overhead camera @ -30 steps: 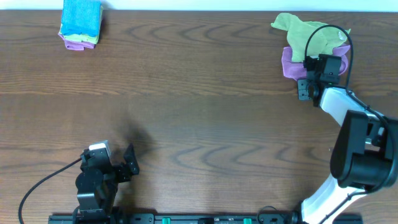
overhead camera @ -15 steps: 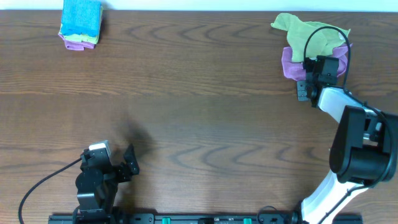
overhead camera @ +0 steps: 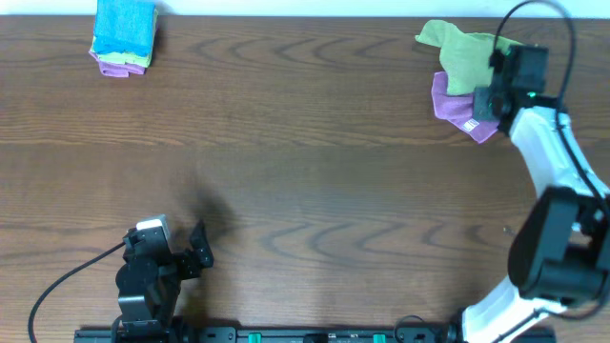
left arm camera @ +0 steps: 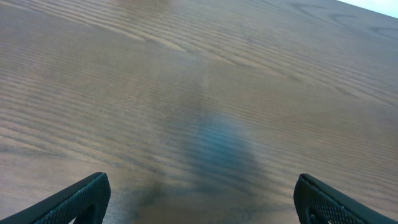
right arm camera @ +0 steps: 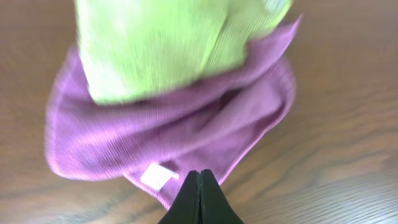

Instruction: Fold the cloth

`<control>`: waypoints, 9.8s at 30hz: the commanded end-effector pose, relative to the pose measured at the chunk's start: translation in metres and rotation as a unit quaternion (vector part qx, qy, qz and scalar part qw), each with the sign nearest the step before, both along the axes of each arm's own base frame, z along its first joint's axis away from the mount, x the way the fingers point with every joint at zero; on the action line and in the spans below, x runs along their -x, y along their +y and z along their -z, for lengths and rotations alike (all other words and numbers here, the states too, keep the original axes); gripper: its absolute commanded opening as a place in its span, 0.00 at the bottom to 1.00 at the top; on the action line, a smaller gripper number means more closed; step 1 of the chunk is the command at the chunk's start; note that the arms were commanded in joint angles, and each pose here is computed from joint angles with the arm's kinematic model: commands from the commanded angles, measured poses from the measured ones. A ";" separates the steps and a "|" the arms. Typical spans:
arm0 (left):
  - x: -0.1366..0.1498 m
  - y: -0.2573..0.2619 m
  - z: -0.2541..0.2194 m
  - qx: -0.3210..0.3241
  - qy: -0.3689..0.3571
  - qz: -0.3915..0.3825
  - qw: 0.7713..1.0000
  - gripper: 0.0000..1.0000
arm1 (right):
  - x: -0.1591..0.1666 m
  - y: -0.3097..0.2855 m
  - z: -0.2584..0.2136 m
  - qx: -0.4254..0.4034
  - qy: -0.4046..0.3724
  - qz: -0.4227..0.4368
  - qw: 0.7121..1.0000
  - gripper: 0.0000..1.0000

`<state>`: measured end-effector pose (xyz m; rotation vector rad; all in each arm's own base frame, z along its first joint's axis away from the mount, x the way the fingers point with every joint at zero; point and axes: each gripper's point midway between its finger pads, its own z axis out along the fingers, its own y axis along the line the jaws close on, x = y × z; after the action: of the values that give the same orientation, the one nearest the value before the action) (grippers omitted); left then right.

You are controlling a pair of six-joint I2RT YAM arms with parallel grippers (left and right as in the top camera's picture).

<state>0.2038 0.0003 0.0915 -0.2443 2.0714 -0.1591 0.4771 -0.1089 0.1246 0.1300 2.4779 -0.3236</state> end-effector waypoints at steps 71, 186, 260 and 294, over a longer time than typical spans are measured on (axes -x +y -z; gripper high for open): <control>0.000 0.000 0.002 -0.002 0.000 -0.001 1.000 0.95 | 0.024 0.344 -0.194 -0.165 -0.075 -0.377 0.909 0.01; 0.000 0.000 0.002 -0.002 0.000 -0.001 1.000 0.95 | 0.114 0.373 0.113 0.031 0.347 -0.429 0.833 0.01; -0.014 -0.064 -0.060 0.159 -0.105 0.139 0.972 0.96 | 0.284 0.304 0.011 -0.228 0.155 -0.353 0.894 0.01; -0.141 -0.105 0.025 -0.188 0.324 0.306 0.875 1.00 | 0.266 0.241 -0.115 -0.252 -0.051 -0.275 0.926 0.03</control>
<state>0.3389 -0.1066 0.0731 0.6651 2.7279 -0.0868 0.2087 0.1338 0.2328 -0.3656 2.3314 0.5417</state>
